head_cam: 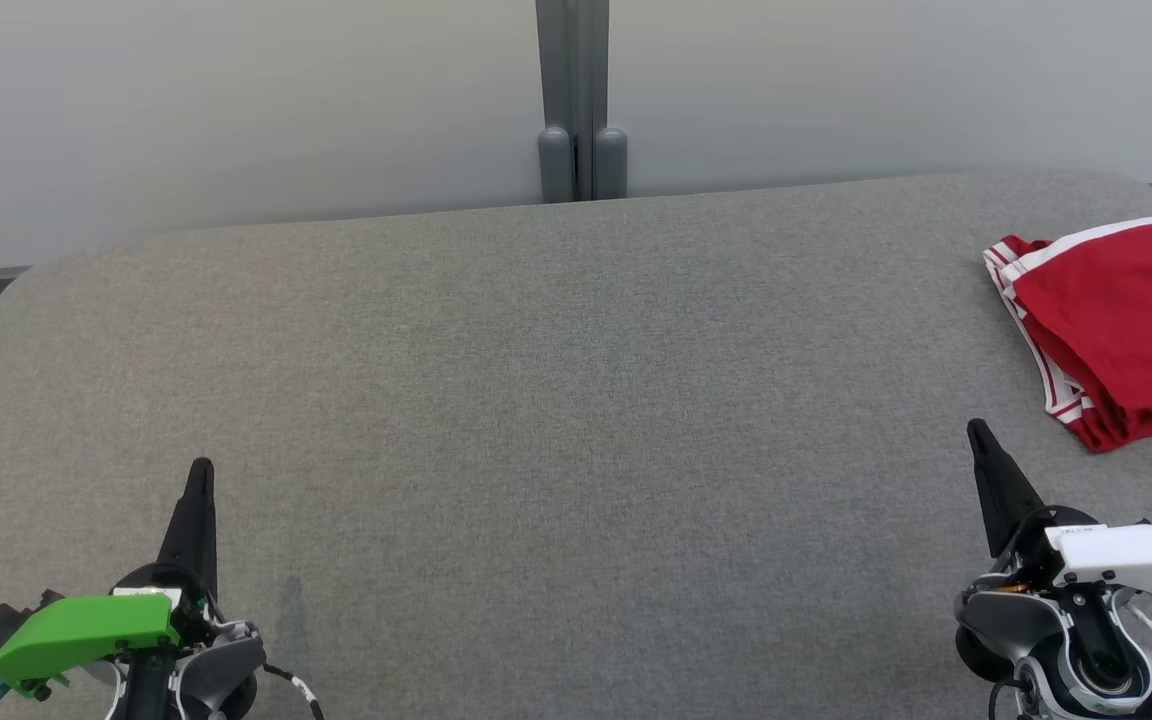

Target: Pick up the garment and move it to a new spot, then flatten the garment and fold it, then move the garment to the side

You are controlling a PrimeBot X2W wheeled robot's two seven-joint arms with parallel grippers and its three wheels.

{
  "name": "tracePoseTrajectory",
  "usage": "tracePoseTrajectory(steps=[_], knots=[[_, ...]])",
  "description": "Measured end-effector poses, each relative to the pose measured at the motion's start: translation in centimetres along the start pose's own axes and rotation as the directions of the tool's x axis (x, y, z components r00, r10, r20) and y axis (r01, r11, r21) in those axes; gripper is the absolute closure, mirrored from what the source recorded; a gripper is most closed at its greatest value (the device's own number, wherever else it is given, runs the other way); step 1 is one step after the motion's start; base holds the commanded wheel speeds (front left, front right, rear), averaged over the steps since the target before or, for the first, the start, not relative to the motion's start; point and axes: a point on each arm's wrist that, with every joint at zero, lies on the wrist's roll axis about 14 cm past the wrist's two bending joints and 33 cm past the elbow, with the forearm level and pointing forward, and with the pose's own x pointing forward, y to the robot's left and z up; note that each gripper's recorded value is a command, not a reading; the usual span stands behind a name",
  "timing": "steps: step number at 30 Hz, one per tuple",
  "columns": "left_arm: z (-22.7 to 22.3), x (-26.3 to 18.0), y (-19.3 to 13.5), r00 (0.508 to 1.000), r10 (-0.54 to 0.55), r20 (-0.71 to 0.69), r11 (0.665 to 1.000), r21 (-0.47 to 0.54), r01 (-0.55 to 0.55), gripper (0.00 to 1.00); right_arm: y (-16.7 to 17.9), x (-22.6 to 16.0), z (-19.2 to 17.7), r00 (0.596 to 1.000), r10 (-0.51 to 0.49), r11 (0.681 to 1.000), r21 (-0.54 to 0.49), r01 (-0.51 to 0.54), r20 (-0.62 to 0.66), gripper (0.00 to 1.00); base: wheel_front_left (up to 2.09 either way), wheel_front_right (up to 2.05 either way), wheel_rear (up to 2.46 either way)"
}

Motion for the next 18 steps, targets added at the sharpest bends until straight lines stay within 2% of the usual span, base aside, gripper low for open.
tracePoseTrajectory(steps=[18], knots=[[0.0,-0.01,0.01,1.0,0.0,0.0,1.0,-0.001,0.0,1.0,0.0,0.0,0.02,1.0,0.0,1.0,0.0,0.0,0.001,1.0,0.0,0.0,0.0]])
